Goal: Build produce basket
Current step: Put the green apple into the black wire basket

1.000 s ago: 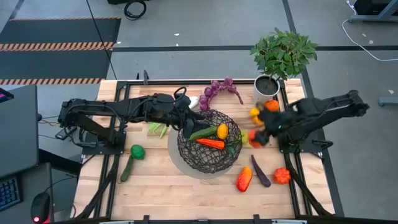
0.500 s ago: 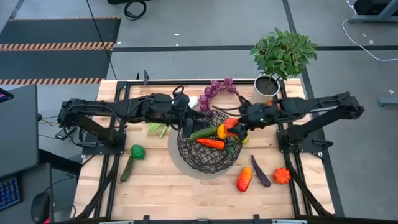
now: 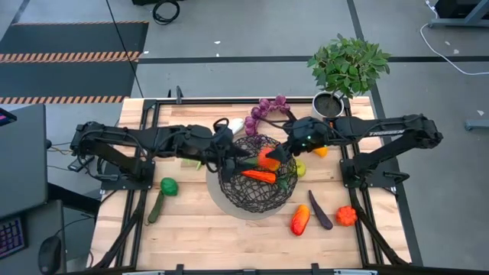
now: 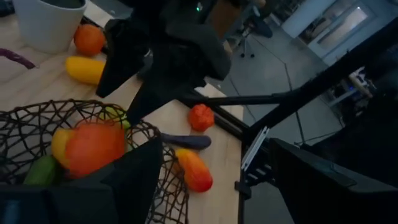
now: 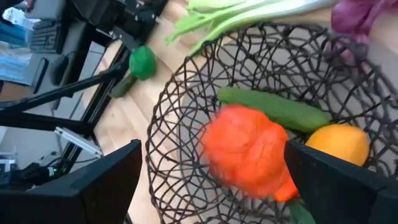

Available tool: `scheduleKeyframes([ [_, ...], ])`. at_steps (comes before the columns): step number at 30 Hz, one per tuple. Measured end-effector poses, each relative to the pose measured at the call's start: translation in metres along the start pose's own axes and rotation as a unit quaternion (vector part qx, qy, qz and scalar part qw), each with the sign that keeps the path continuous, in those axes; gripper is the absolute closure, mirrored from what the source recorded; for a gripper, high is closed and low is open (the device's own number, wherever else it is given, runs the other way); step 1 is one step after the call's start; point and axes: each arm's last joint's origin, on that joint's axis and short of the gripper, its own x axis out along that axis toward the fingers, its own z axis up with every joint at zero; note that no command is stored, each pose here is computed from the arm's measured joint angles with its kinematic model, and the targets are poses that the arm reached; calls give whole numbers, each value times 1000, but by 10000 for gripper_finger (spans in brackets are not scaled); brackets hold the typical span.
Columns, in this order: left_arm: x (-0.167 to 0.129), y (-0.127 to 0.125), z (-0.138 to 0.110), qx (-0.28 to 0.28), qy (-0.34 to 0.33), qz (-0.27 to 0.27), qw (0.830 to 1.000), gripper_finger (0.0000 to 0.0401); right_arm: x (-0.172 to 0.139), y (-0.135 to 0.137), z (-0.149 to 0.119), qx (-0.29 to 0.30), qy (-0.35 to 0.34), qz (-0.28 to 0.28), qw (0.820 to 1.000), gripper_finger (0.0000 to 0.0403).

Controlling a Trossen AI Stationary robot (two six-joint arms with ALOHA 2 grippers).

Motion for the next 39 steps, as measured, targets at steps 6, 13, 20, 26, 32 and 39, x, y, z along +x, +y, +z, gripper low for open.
scheduleKeyframes([
  [6, -1, -4, -5, 7, 10, -4, 1000, 104, 4, -4, -2, 3, 25, -16, 1000, 4],
  [13, -1, -6, -6, 11, 14, -6, 1000, 104, -24, -33, -3, -43, 68, -111, 991, 4],
  [20, -1, -5, -7, 5, 15, -4, 1000, 104, -50, -56, -18, -145, 175, -184, 956, 3],
  [26, -1, -5, -6, -3, 13, -2, 1000, 104, -53, -55, -18, -232, 180, -167, 941, 3],
  [32, -1, -4, -5, -11, -10, 26, 1000, 104, -48, -56, -25, -347, 210, -142, 903, 3],
  [39, -1, -1, -3, -31, -43, 64, 997, 104, -25, -66, -41, -429, 220, -107, 870, 3],
])
